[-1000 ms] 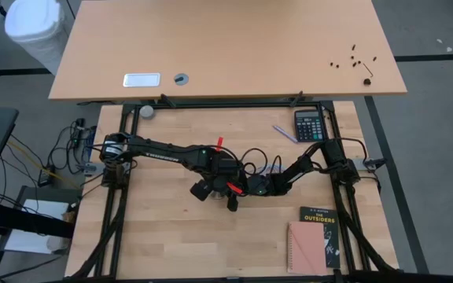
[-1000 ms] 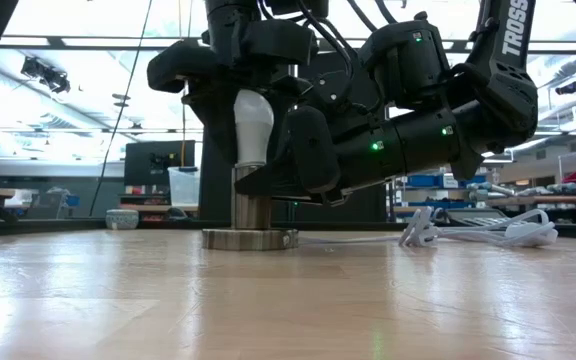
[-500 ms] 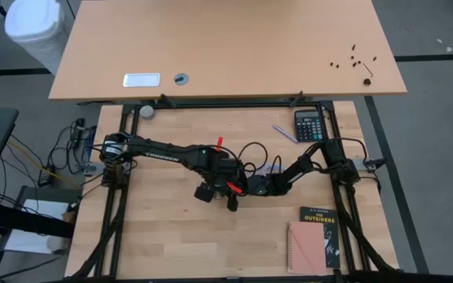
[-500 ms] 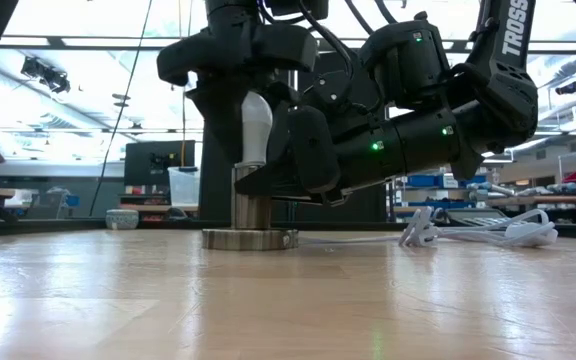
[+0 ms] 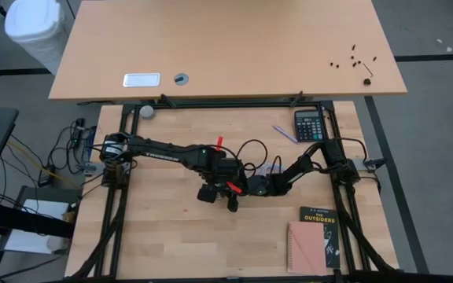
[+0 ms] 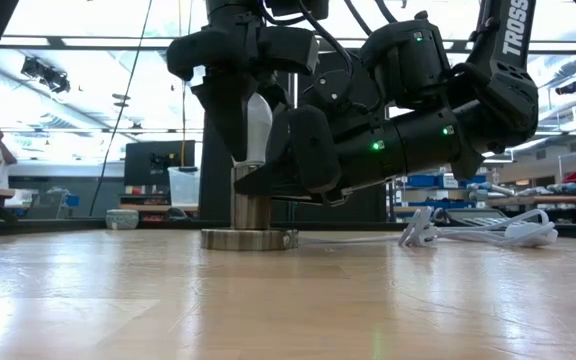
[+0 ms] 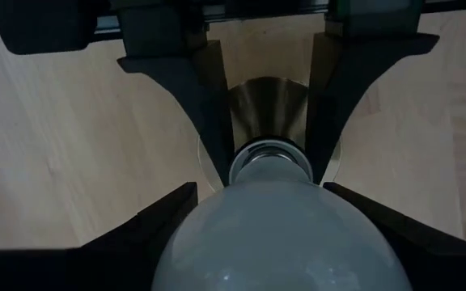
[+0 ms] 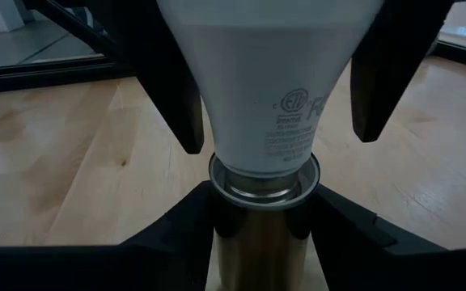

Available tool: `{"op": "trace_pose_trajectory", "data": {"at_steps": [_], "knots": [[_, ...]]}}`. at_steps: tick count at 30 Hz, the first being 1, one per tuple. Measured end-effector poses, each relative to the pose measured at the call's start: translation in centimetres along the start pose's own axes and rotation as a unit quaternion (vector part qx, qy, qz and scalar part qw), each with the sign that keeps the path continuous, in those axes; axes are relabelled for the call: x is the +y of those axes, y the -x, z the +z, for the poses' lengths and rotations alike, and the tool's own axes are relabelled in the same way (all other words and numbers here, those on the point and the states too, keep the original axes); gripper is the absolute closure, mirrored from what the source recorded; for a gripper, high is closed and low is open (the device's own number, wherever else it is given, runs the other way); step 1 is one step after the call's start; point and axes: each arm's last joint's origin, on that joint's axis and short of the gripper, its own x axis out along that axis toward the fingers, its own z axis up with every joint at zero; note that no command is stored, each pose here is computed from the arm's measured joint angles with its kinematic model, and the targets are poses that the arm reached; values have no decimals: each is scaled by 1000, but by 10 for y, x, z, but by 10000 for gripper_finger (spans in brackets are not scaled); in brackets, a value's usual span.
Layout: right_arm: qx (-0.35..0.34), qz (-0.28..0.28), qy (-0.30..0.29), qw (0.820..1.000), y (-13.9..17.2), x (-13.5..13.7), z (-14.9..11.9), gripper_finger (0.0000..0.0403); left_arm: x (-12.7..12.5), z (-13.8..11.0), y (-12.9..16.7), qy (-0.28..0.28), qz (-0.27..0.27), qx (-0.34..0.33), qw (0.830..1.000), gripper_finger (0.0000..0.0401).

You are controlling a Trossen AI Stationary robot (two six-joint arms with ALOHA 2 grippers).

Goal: Screw lightbulb
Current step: Insert the light bulb into the lamp

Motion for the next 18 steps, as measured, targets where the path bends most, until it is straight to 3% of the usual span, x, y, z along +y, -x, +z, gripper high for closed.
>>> {"op": "trace_pose_trajectory", "data": {"at_steps": [8, 18], "knots": [[0, 0, 0, 1000, 0, 0, 0, 223, 0, 0, 0, -8, 7, 1, 1000, 132], [-1, -4, -3, 1000, 0, -1, 0, 223, 3, 6, 16, -41, 18, 0, 999, 68]]}}
